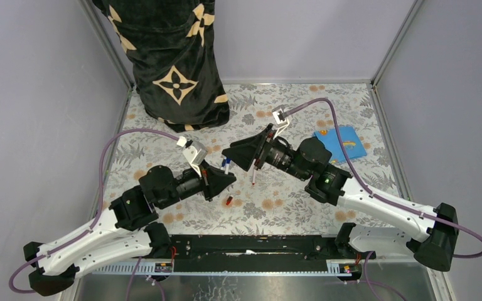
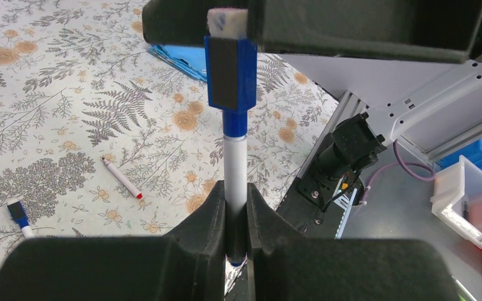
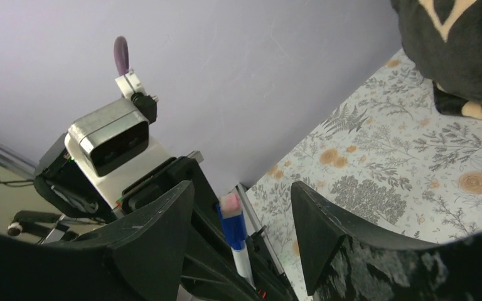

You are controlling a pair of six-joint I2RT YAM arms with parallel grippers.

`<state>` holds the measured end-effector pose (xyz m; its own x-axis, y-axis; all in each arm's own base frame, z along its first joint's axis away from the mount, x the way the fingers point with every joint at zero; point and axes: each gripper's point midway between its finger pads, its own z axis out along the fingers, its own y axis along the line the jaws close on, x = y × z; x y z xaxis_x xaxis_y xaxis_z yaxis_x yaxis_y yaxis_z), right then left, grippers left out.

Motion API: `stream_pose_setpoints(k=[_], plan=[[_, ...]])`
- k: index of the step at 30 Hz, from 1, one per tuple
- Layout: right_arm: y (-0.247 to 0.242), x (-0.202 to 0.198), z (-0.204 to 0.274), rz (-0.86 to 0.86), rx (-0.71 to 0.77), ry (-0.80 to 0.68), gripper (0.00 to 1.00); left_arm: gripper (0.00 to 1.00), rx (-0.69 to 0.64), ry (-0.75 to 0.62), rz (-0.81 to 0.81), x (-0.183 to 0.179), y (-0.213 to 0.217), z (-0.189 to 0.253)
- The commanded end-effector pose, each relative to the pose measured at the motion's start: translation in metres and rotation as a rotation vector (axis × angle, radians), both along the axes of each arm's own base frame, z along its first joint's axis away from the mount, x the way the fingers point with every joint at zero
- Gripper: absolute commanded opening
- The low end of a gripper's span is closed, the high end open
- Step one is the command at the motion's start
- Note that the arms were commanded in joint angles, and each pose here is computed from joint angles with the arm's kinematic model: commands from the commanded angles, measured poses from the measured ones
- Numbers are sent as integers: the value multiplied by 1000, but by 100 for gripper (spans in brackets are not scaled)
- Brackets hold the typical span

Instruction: Insert the pens into the pen caps

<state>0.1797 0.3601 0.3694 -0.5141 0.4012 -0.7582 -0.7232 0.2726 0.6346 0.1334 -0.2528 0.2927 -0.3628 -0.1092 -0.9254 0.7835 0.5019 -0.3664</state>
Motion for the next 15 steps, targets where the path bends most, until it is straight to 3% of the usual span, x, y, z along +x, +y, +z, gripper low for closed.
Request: stream_pose_setpoints(k=[1, 6, 15], plan=[[4, -17, 32, 87, 46, -83, 65, 0, -58, -29, -7, 1, -4, 17], [9, -24, 31, 140, 37, -98, 63, 0, -58, -27, -6, 2, -5, 16], [11, -24, 22, 147, 29, -84, 50, 0, -58, -29, -4, 2, -5, 17]])
